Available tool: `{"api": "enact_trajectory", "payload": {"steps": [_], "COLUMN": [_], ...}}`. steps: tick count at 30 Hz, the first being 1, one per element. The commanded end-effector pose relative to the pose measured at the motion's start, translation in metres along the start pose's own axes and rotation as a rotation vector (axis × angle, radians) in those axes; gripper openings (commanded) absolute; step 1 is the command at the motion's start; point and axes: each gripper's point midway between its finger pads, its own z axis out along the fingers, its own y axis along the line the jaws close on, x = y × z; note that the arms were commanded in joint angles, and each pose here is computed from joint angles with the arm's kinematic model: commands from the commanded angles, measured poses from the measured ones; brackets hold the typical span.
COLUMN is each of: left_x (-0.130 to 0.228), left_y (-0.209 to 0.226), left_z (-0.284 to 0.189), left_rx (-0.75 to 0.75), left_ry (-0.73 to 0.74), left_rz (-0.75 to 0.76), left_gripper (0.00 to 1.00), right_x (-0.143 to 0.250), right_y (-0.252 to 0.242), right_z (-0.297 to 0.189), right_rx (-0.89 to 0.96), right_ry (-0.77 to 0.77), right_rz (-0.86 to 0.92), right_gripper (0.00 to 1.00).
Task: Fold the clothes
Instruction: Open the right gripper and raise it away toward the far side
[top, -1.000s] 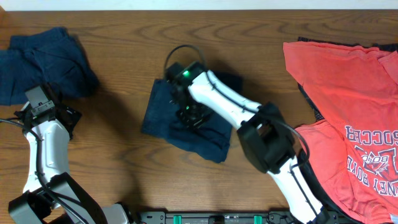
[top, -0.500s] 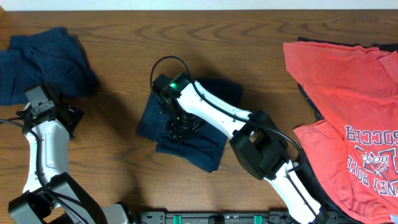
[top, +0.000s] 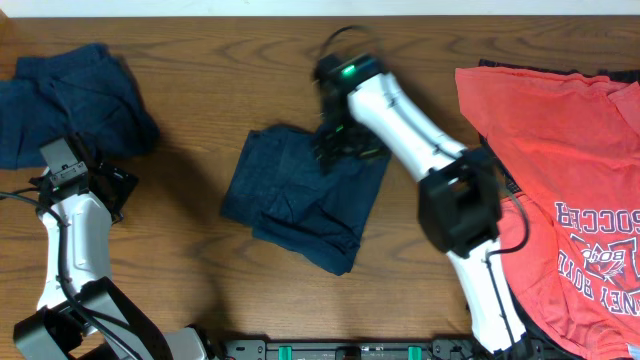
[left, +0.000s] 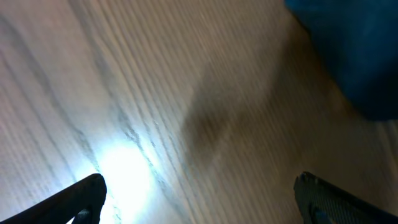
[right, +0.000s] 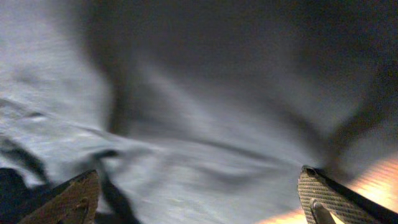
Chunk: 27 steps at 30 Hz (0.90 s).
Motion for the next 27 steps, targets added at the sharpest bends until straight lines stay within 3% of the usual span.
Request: {"api": "enact_trajectory", "payload": {"steps": [1, 8, 19, 27], "left_x": [0.000, 0.036, 0.137, 0.155], "left_y": [-0.014, -0.056, -0.149, -0.165], "left_z": [-0.002, 0.005, -0.020, -0.046], "left_rx": [0.066, 0.209, 0.711, 0.902], "left_ry": [0.024, 0.154, 0.499, 0.601], "left_rz": [-0.009, 0.103, 0.425, 0.452], "left_gripper": [0.98, 0.98, 0.98, 0.98], "right_x": [-0.004, -0.017, -0.011, -0.008], "right_y": [-0.016, -0.052, -0.059, -0.043], "right_z": [-0.021, -0.064, -0.116, -0.116], "right_rx": [-0.010, -0.029, -0.055, -0.082], "right_ry": [-0.028, -0.110, -0.192, -0.188], "right_rz": [0.069, 0.147, 0.088, 0.015], "right_gripper": [0.99, 0.99, 0.99, 0.99]}}
